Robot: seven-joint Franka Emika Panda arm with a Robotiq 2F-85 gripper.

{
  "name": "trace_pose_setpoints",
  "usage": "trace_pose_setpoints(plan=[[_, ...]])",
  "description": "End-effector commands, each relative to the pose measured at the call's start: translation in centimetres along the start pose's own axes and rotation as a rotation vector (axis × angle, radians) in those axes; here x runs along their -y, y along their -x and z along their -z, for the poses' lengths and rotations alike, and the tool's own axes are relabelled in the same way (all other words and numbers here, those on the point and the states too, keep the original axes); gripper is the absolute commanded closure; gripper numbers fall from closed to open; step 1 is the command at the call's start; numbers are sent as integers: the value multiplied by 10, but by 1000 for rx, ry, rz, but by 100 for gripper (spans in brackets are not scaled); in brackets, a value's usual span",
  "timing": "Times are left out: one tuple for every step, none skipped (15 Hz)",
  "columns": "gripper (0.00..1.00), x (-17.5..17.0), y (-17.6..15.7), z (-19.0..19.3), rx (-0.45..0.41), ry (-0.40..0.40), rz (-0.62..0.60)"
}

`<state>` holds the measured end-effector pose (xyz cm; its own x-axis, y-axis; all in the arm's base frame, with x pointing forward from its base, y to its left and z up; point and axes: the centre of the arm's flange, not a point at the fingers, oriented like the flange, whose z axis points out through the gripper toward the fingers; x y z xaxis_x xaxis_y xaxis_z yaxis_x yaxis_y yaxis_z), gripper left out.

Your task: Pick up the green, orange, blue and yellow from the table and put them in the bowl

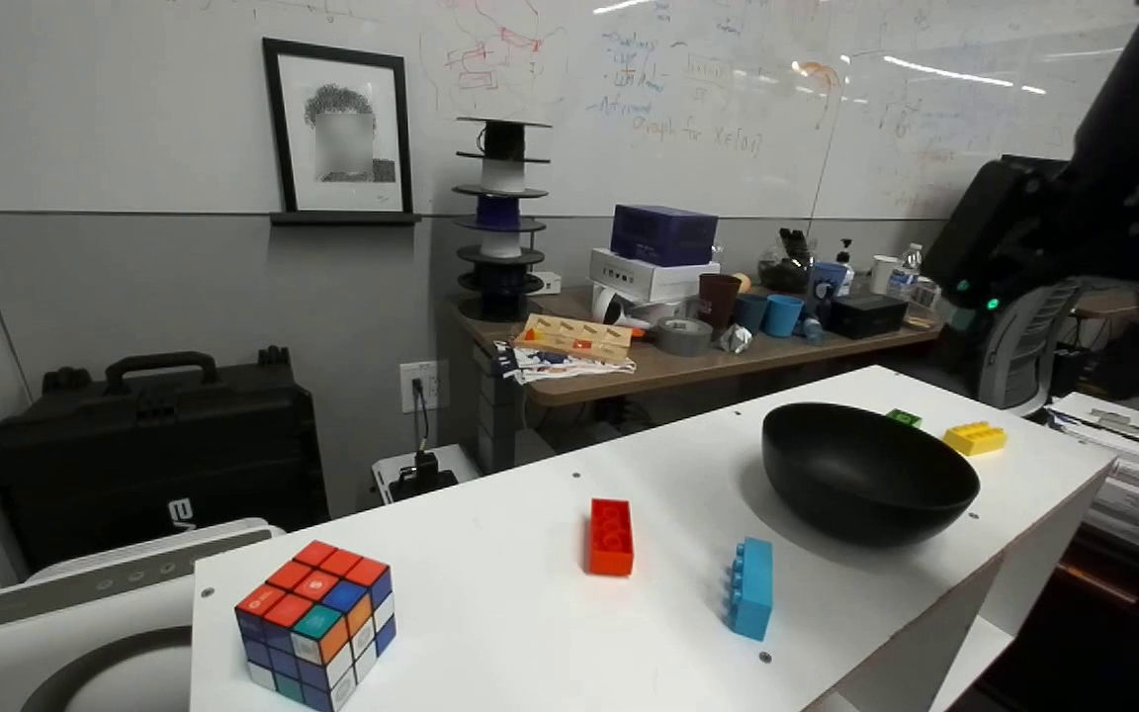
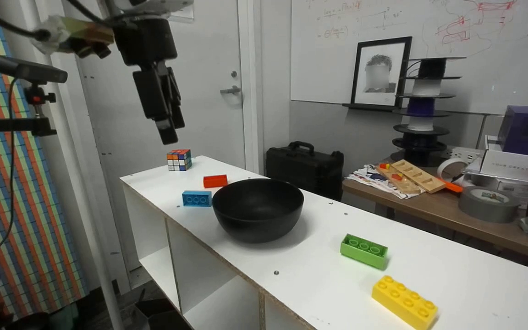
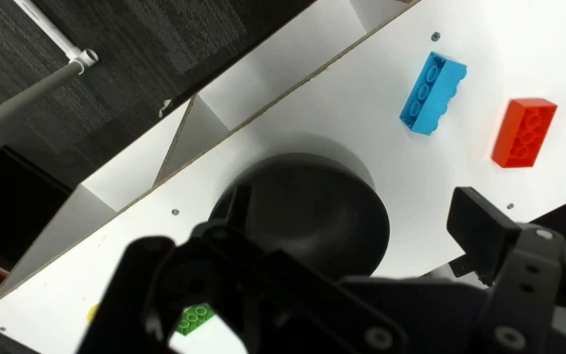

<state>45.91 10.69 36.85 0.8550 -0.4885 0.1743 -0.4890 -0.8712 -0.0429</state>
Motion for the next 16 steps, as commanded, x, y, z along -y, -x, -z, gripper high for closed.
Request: trace_pose_setpoints(plan=[[0,23,-11,-42,16,-9,-60],[0,27,-12,-54,22,-3,-85],[0,32,-12,-67,30,-2,-87],[0,37,-13,-78,32,2,-95],[0,44,-12,-90,33,9,-97],[0,51,-10,-101,33,19,-92],[0,58,-7,-112,35,29,-85],[0,64,-4,-122,35,40,-78],[0,70,0,-132,39,54,-68],[0,76,3,-140,41,62,-60],[0,82,7,-149,40,72,-47],[0,88,11,-156,36,81,-35],[0,93,13,-161,31,87,-23],[0,99,16,-166,27,93,-10],[0,104,20,-167,20,97,7],[0,108,21,-169,17,98,19]])
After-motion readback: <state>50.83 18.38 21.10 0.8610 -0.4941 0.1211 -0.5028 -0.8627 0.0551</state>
